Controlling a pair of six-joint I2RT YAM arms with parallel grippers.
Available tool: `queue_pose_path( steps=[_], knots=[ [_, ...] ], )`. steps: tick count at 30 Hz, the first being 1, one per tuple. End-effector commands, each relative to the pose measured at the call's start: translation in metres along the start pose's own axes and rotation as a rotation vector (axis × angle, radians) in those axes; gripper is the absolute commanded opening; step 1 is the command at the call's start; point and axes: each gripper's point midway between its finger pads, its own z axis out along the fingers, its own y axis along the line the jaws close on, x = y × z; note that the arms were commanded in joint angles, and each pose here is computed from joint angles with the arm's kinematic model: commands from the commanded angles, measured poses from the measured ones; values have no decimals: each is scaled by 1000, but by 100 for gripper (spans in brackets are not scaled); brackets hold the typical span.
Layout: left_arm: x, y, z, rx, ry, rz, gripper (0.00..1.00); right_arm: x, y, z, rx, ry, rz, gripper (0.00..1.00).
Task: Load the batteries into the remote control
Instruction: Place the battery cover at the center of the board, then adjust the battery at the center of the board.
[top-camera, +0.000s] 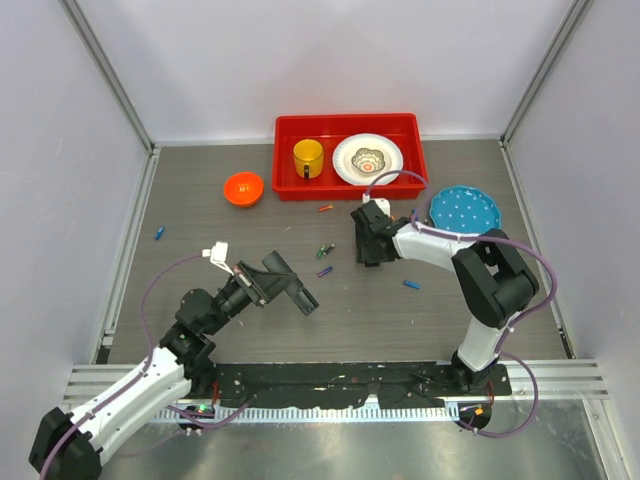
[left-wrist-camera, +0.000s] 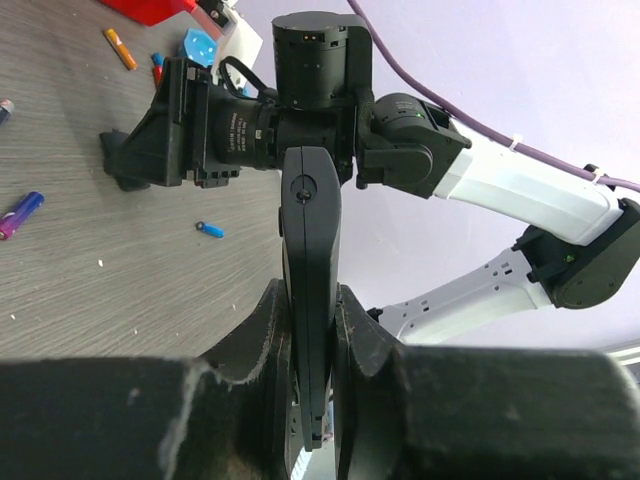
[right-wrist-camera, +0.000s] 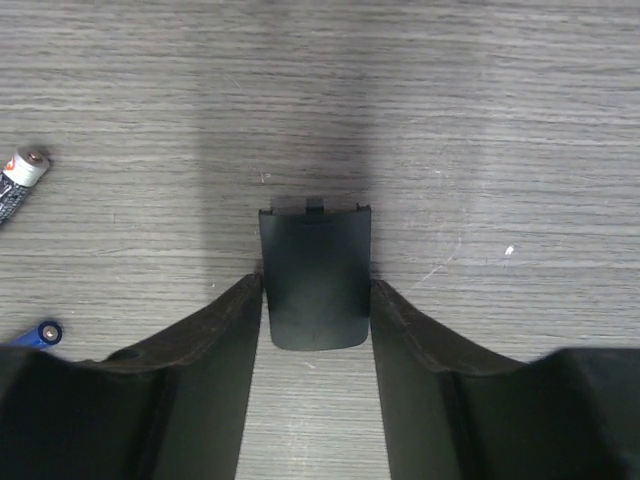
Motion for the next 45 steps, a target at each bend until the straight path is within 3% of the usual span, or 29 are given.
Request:
queue_pose_path(
  steps=[1,4,6,10,16,22,25,29,35,45],
  knots=[
    [-5,3,-3,-3,-38,33,0,-1,5,3,-18,5,17,57],
    [-5,5,-4,-12,-40,34,0,-6,4,-6,-28,-18,26,71],
    [-5,7,-4,-18,-36,36,0,-8,4,-11,-34,-28,35,74],
    [-3,7,-3,-17,-26,40,0,-22,6,-34,-60,-81,52,79],
    [-2,2,-1,27,-24,72,0,-44,-18,-89,-49,-300,65,80],
    [7,-4,7,59,45,86,0,23,-75,-83,118,-226,103,77],
    [14,-6,12,74,91,72,0,45,-86,-81,139,-211,206,79],
    [24,-11,15,115,150,55,0,55,-90,-80,137,-229,303,81],
    [36,-23,14,187,230,62,0,60,-91,-78,131,-224,324,85],
    [34,-27,7,221,206,108,0,65,-90,-72,126,-214,316,85]
  ],
)
